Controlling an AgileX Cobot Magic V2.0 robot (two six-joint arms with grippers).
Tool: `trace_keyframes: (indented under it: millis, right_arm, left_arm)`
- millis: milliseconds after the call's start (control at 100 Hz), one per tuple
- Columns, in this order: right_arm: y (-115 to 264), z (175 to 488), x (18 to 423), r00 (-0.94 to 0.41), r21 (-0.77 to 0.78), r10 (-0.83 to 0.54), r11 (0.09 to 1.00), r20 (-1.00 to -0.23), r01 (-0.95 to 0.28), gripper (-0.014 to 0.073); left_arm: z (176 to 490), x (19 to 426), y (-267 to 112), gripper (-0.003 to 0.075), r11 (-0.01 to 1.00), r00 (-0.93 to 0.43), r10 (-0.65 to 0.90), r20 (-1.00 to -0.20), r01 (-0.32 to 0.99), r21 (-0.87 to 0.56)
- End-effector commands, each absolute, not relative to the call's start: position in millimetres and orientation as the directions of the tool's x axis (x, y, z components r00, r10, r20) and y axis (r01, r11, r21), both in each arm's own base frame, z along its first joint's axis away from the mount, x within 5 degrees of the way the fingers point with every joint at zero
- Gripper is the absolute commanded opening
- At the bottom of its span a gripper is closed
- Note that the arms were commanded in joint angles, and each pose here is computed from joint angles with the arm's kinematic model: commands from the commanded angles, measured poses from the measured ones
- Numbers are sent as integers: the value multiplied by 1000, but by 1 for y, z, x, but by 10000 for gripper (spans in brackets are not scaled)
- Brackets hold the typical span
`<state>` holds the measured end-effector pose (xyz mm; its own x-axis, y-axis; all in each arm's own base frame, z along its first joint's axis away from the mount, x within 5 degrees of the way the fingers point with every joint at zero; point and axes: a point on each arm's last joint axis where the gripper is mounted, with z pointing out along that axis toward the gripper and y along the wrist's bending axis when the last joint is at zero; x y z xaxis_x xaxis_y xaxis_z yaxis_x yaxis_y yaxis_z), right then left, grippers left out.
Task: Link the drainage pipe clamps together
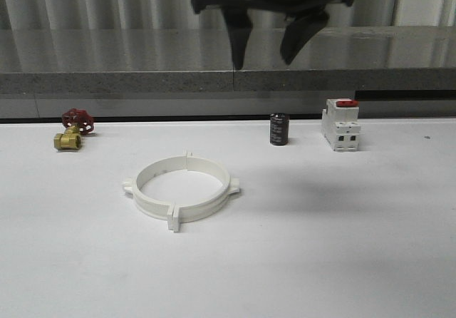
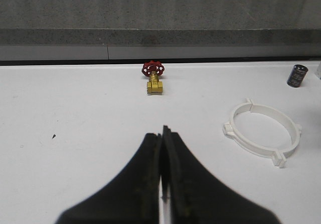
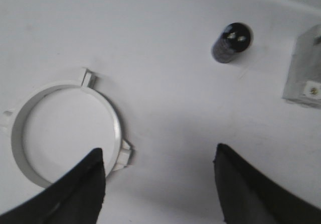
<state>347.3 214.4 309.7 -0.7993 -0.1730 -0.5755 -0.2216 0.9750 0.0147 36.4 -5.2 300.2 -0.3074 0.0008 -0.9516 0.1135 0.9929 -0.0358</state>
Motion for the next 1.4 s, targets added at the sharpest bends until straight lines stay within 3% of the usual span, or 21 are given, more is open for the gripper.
trace_keyframes:
  millis: [0, 420, 920, 1040, 1240, 1390]
  right_arm:
    - [179, 355, 335, -721, -7, -156, 979, -675, -205, 478]
    - [55, 371, 252, -657, 13, 11, 1000, -754, 3, 477]
    - [4, 350, 99, -518, 61, 82, 996, -852, 58, 463]
    - [-4, 347, 72, -475, 78, 101, 995, -874, 68, 338]
    - [-11, 342, 53, -455, 75, 106, 993, -884, 86, -54]
    - [-11, 341, 52, -461, 73, 106, 993, -881, 90, -67]
  left_arm:
    - [314, 38, -6, -21, 992, -222, -18, -975, 117, -45]
    - [314, 38, -6, -21, 992, -222, -18, -975, 117, -45]
    - [314, 38, -6, -21, 992, -222, -18, -975, 117, -45]
    - [314, 38, -6, -21, 992, -222, -18, -975, 117, -45]
    - [314, 38, -6, -21, 992, -222, -18, -975, 117, -45]
    - [314, 38, -6, -21, 992, -222, -18, -975, 117, -45]
